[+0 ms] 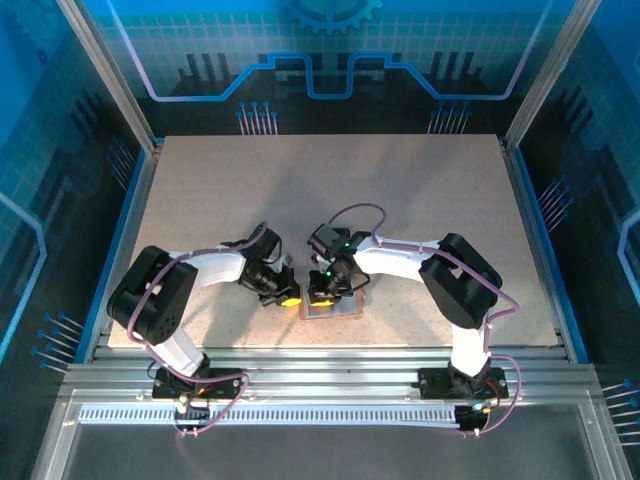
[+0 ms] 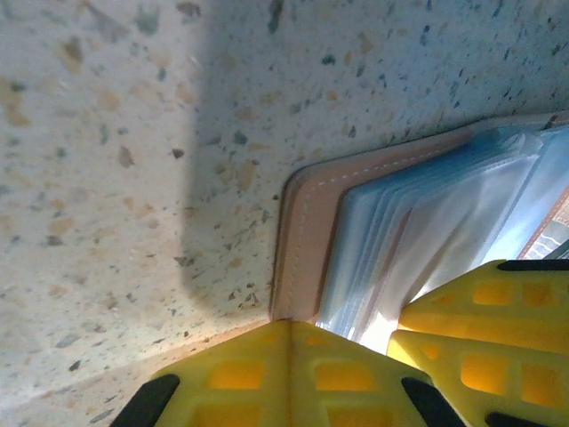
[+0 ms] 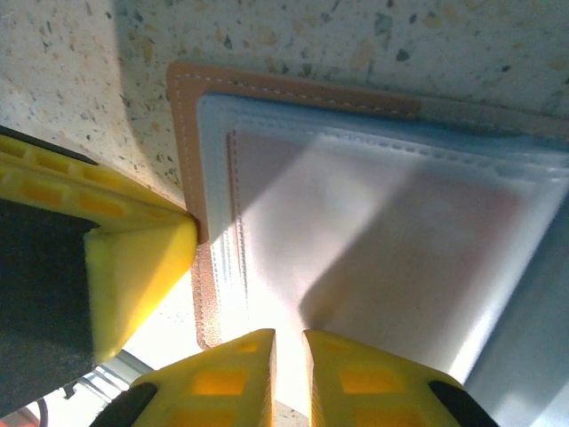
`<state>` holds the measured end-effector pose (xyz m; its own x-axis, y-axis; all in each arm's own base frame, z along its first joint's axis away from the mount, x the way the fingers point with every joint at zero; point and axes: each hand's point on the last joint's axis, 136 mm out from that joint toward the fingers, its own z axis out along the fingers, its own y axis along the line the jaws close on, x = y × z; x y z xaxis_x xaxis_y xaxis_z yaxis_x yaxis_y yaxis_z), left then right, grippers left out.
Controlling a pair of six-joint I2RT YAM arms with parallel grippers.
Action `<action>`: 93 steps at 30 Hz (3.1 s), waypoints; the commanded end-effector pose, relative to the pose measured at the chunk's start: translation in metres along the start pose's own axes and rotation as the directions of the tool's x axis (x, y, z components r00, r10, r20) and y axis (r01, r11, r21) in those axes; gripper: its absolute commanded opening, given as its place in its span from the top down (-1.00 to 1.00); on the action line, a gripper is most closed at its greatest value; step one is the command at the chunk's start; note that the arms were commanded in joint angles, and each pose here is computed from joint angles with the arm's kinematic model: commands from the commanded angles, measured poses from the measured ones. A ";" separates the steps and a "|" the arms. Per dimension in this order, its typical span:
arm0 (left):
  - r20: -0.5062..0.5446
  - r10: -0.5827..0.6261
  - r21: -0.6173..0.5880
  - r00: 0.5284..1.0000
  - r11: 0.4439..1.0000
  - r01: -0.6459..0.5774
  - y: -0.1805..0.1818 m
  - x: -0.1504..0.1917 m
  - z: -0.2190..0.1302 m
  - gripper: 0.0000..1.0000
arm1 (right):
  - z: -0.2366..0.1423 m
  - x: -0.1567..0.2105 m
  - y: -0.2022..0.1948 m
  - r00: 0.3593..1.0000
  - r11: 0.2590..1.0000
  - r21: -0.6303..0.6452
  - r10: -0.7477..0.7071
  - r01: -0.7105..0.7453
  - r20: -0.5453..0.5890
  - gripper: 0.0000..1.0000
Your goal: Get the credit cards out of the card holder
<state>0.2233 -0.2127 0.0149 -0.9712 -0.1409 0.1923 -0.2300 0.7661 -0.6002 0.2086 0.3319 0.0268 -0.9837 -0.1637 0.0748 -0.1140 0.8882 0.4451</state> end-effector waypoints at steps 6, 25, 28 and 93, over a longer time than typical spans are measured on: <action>-0.025 -0.009 -0.032 1.000 0.999 0.008 0.009 0.003 0.004 0.88 | -0.003 0.011 -0.023 1.000 0.992 0.125 -0.007 0.008 -0.012 0.68; 0.022 0.019 0.112 1.000 0.993 -0.021 -0.042 -0.005 -0.016 0.87 | -0.009 0.012 -0.024 1.000 0.993 0.120 0.000 -0.002 0.013 0.70; 0.008 0.022 0.126 1.000 0.992 -0.023 -0.048 -0.002 -0.010 0.87 | -0.009 0.012 -0.024 1.000 0.992 0.123 -0.001 -0.001 0.014 0.70; -0.033 0.065 0.125 0.997 0.990 -0.060 -0.071 -0.004 -0.001 0.89 | -0.073 0.007 -0.052 0.986 0.982 0.178 0.034 -0.063 0.160 0.15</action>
<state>0.2451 -0.2594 0.0466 -0.9798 -0.0976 0.1745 -0.1927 0.6936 -0.6941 0.2169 0.2610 0.0618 -0.9936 -0.1027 -0.0480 -0.1115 0.9620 0.2492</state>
